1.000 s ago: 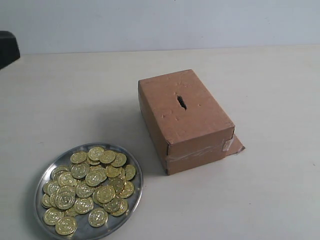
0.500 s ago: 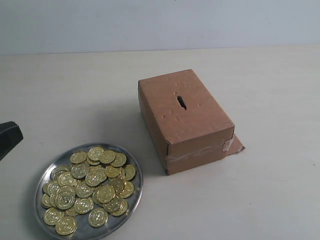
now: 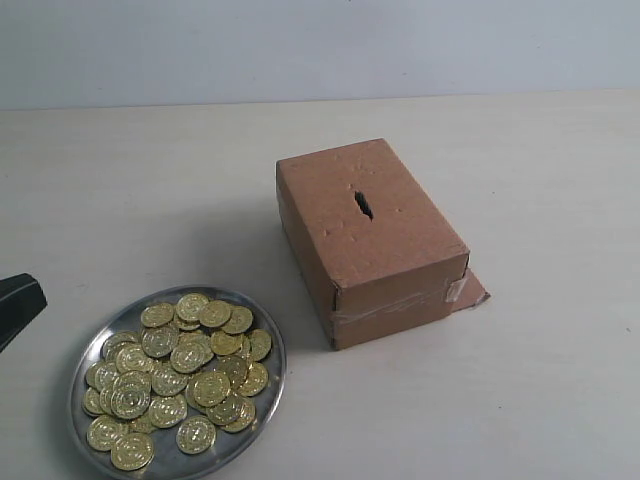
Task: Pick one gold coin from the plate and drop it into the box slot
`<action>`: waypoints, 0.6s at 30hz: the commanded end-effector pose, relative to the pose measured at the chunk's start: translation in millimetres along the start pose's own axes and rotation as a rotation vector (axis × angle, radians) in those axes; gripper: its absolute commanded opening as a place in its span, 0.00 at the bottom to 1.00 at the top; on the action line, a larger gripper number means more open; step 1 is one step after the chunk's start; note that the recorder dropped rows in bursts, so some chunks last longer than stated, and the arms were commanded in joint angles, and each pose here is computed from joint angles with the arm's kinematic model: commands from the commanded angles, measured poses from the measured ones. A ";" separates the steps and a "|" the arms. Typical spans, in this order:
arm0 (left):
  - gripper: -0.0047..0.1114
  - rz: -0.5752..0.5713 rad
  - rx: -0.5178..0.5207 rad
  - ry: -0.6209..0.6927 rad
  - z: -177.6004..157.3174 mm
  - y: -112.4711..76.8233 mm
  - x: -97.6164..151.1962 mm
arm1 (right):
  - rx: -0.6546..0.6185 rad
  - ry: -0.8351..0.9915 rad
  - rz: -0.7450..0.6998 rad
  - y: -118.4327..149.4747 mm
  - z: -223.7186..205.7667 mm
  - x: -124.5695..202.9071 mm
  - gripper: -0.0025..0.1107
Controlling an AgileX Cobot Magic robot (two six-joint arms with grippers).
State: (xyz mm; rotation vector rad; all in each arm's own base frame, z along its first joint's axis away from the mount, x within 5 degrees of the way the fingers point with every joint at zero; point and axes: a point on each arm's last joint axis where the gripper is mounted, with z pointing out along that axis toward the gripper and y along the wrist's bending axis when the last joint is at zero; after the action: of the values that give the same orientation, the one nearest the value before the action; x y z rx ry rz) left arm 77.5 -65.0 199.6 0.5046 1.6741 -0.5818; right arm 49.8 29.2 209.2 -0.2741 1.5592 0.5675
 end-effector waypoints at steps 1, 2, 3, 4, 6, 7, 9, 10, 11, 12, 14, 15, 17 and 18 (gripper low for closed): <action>0.04 0.003 0.004 -0.020 -0.8 -0.2 -0.9 | 0.005 0.016 0.002 -0.8 -0.3 3.6 0.02; 0.04 0.007 0.004 -0.020 -0.8 -0.2 -0.9 | 0.005 0.016 0.002 -0.8 -0.3 3.6 0.02; 0.04 0.009 0.004 -0.020 -0.8 -0.2 -0.9 | 0.005 0.018 0.004 -0.9 -0.3 3.7 0.02; 0.04 0.009 0.004 -0.020 -0.8 -0.2 -0.9 | 0.006 0.020 0.019 -0.9 -0.4 3.9 0.02; 0.04 0.009 0.004 -0.018 -0.8 -0.2 -0.7 | 0.010 0.031 0.054 -1.2 -0.4 4.9 0.02; 0.04 0.009 0.004 -0.018 -0.8 -0.2 -0.7 | 0.010 0.033 0.054 -1.3 -0.4 5.1 0.02; 0.04 0.009 0.004 -0.018 -0.8 -0.2 -0.7 | 0.013 0.040 0.056 -1.5 -0.4 5.7 0.02; 0.04 0.009 0.004 -0.018 -0.8 -0.2 -0.7 | 0.013 0.040 0.053 -1.5 -0.4 5.7 0.02; 0.04 0.009 0.004 -0.018 -0.8 -0.2 -0.7 | 0.013 0.040 0.053 -1.5 -0.4 5.7 0.02; 0.04 0.009 0.004 -0.018 -0.8 -0.2 -0.7 | 0.013 0.040 0.053 -1.5 -0.4 5.7 0.02; 0.04 0.009 0.004 -0.018 -0.8 -0.2 -0.7 | 0.013 0.040 0.053 -1.5 -0.4 5.7 0.02; 0.04 0.009 0.004 -0.018 -0.8 -0.2 -0.7 | 0.013 0.040 0.053 -1.5 -0.4 5.7 0.02; 0.04 0.009 0.004 -0.018 -0.8 -0.2 -0.7 | 0.013 0.040 0.053 -1.5 -0.4 5.7 0.02; 0.04 0.009 0.004 -0.018 -0.8 -0.2 -0.7 | 0.013 0.040 0.053 -1.5 -0.4 5.7 0.02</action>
State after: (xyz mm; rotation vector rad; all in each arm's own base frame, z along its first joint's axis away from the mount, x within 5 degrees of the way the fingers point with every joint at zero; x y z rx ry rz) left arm 77.5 -65.0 199.6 0.5070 1.6730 -0.5807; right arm 50.0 28.9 204.6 -0.2345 1.6135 0.5979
